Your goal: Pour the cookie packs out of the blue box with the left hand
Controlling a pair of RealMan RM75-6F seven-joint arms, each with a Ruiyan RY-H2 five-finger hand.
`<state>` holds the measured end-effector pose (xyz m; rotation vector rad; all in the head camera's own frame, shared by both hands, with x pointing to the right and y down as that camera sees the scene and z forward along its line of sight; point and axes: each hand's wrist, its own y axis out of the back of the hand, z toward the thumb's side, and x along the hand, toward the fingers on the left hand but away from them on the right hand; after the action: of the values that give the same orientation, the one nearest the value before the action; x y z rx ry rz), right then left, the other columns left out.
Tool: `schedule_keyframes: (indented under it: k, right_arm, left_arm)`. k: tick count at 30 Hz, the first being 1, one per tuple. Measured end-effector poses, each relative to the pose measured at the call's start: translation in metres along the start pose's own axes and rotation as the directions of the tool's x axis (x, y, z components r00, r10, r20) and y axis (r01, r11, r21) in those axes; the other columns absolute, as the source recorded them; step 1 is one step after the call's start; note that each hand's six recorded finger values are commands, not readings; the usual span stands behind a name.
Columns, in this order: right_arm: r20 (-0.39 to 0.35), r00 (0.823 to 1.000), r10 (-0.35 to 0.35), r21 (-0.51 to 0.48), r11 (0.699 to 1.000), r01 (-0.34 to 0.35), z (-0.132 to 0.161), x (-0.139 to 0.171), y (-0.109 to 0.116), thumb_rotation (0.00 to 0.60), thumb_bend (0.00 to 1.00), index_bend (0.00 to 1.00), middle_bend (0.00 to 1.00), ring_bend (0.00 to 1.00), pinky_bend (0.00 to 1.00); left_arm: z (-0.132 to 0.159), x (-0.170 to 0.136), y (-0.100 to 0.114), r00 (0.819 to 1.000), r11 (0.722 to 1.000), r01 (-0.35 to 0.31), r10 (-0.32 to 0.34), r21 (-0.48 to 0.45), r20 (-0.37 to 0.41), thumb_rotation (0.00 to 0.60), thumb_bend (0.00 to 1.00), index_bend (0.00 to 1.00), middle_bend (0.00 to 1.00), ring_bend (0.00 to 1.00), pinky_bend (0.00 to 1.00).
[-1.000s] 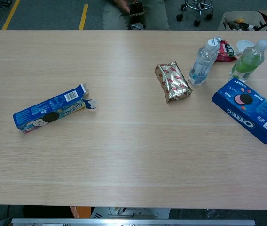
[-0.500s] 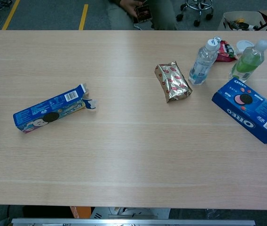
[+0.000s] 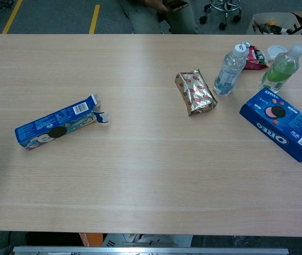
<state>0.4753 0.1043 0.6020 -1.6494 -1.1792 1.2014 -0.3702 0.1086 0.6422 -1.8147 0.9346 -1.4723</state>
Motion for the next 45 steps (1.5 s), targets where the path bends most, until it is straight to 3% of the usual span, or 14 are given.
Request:
schedule_keyframes:
  k: [8, 21, 30, 41, 45]
  right_arm:
    - [0.006, 1.000, 0.005, -0.005, 1.000, -0.005, -0.004, 0.001, -0.001, 0.600, 0.23, 0.19, 0.25, 0.16, 0.18]
    - [0.009, 1.000, 0.021, -0.013, 1.000, -0.021, -0.007, 0.000, -0.007, 0.600, 0.23, 0.19, 0.25, 0.16, 0.18]
    - [0.019, 1.000, 0.022, -0.014, 1.000, -0.021, -0.011, 0.001, -0.007, 0.600, 0.23, 0.19, 0.25, 0.16, 0.18]
    - [0.027, 0.999, 0.023, -0.016, 1.000, -0.023, -0.015, 0.002, -0.007, 0.600, 0.23, 0.19, 0.25, 0.16, 0.18]
    - [0.031, 0.999, 0.022, -0.018, 1.000, -0.022, -0.017, 0.004, -0.006, 0.600, 0.23, 0.19, 0.25, 0.16, 0.18]
  left_arm:
    - [0.023, 0.025, -0.022, 0.996, 0.996, 0.089, -0.089, 0.005, 0.023, 0.600, 0.20, 0.00, 0.00, 0.03, 0.00]
    - [0.044, 0.064, -0.049, 0.994, 0.994, 0.111, -0.111, 0.002, 0.005, 0.600, 0.17, 0.00, 0.00, 0.02, 0.00]
    - [0.046, 0.082, -0.072, 0.987, 0.987, 0.162, -0.162, -0.014, -0.014, 0.600, 0.17, 0.00, 0.00, 0.02, 0.00]
    - [0.040, 0.104, -0.090, 0.986, 0.988, 0.152, -0.153, -0.028, -0.061, 0.600, 0.17, 0.00, 0.00, 0.02, 0.00]
    - [0.034, 0.109, -0.093, 0.987, 0.990, 0.135, -0.137, -0.031, -0.086, 0.600, 0.17, 0.08, 0.05, 0.08, 0.01]
